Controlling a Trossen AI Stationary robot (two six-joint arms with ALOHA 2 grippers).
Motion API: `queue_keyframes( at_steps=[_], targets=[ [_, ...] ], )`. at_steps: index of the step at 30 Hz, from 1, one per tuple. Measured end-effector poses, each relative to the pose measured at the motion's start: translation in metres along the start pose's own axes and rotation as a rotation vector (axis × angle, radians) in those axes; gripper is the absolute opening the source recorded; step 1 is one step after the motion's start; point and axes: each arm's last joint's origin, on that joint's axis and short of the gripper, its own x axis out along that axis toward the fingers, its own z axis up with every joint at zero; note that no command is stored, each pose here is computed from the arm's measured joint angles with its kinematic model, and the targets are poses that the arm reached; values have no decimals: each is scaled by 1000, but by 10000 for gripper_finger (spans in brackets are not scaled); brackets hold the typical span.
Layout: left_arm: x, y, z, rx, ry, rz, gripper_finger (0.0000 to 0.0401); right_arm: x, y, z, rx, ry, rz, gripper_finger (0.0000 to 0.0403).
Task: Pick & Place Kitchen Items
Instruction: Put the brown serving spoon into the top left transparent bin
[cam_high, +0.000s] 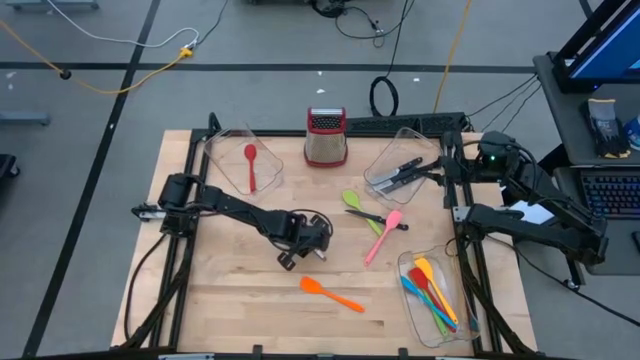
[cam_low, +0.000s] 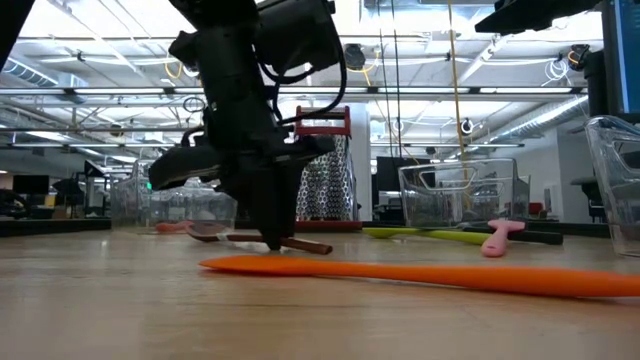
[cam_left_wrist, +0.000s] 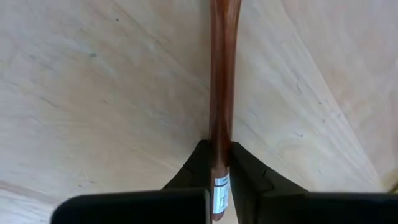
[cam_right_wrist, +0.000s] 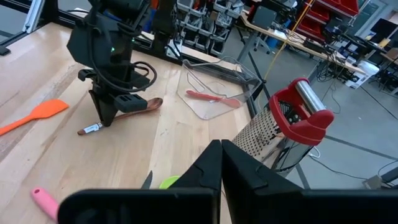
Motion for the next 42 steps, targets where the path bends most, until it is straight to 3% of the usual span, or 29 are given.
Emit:
queue_keyframes(
  at_steps=[11, 19, 24, 32, 42],
  targets=[
    [-18, -11, -26, 66, 67, -14, 21, 0, 0, 0, 0, 0, 0, 0],
    [-31, -20, -39, 133, 77, -107, 13, 0, 0, 0, 0, 1, 0, 0],
    [-43, -30, -51, 240, 114, -172, 16, 0, 0, 0, 0, 1, 0, 0],
    [-67, -51, -75, 502, 187, -421, 16, 0, 0, 0, 0, 0, 0, 0],
    [-91, -73, -97, 845, 148, -874, 12, 0, 0, 0, 0, 0, 0, 0]
  ],
)
